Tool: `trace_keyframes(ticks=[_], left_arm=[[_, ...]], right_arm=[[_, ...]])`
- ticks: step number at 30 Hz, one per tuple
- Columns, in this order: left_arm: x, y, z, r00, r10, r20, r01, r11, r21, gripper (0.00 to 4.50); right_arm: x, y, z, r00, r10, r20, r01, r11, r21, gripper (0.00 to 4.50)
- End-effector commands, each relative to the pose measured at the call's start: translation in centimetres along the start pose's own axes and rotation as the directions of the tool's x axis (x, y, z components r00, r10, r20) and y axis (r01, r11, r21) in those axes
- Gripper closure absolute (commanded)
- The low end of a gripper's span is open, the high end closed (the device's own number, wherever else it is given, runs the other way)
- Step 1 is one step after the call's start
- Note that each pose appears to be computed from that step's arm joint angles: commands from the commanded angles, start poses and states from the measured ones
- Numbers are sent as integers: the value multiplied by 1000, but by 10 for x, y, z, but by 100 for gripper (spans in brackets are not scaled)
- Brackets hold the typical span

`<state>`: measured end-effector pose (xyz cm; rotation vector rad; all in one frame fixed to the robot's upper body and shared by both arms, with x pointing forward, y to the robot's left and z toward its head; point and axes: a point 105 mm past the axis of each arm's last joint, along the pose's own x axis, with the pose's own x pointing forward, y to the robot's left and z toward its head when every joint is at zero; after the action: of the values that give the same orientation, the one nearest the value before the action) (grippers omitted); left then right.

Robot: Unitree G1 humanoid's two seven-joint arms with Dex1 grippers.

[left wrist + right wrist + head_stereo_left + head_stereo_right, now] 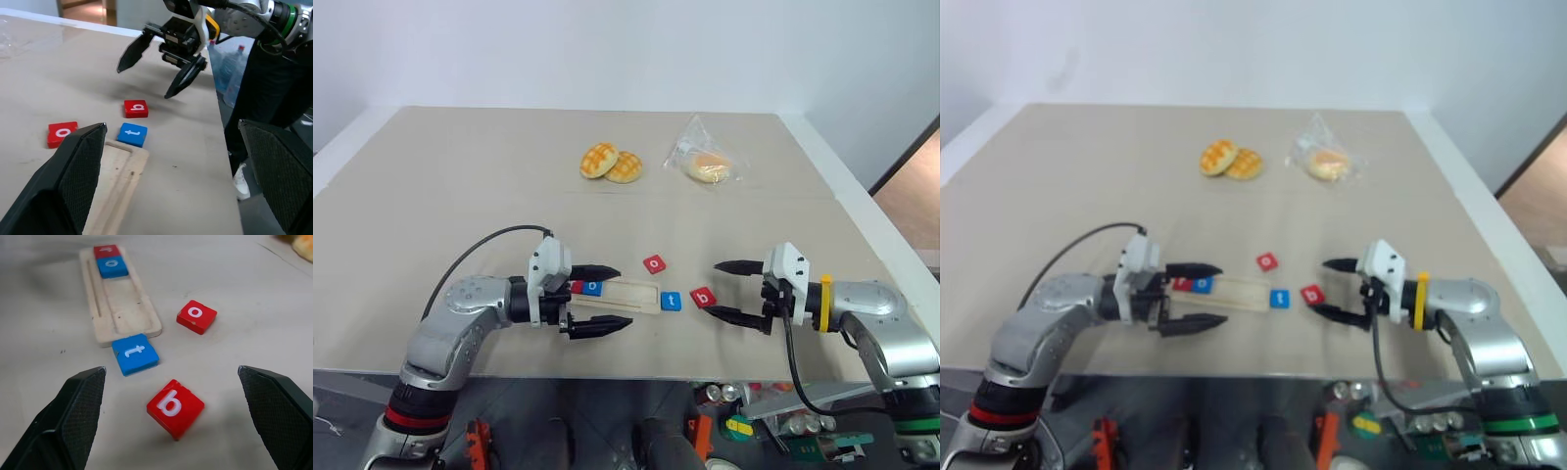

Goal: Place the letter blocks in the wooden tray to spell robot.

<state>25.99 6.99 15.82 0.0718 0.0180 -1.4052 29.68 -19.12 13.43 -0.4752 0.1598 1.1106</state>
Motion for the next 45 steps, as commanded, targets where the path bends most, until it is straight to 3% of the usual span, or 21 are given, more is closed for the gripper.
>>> trace_keyframes(ticks=[1, 12, 20, 25, 29, 32, 35, 40, 45], left_arm=[[6, -8, 9, 1000, 6, 23, -8, 997, 71, 2], [12, -19, 9, 998, 44, 47, -47, 998, 45, 2], [10, -19, 10, 994, 96, 44, -98, 994, 41, 2], [11, -17, 14, 989, 136, 67, -138, 990, 31, 2], [10, -14, 18, 981, 169, 99, -174, 984, 45, 2], [6, -12, 19, 977, 191, 98, -198, 977, 73, 2], [7, -13, 17, 980, 181, 89, -188, 979, 78, 2], [10, -14, 16, 984, 158, 79, -165, 983, 85, 2], [11, -13, 14, 988, 140, 66, -145, 985, 88, 2]], right_arm=[[1, -8, 0, 997, 71, -19, -73, 994, -78, 0], [16, -14, -13, 977, 209, -51, -214, 969, -125, 0], [22, -16, -2, 988, 154, 23, -152, 985, -83, 0], [19, -17, -5, 999, 13, 51, -14, 1000, 24, 0], [17, -12, 14, 978, -156, 139, 140, 983, 119, 0], [18, -1, 26, 900, -420, 115, 401, 903, 152, 0], [26, 13, 26, 867, -489, 94, 467, 865, 183, 0], [25, 12, 16, 728, -686, -24, 669, 702, 243, 0], [31, 15, 8, 681, -729, -78, 716, 638, 283, 0]])
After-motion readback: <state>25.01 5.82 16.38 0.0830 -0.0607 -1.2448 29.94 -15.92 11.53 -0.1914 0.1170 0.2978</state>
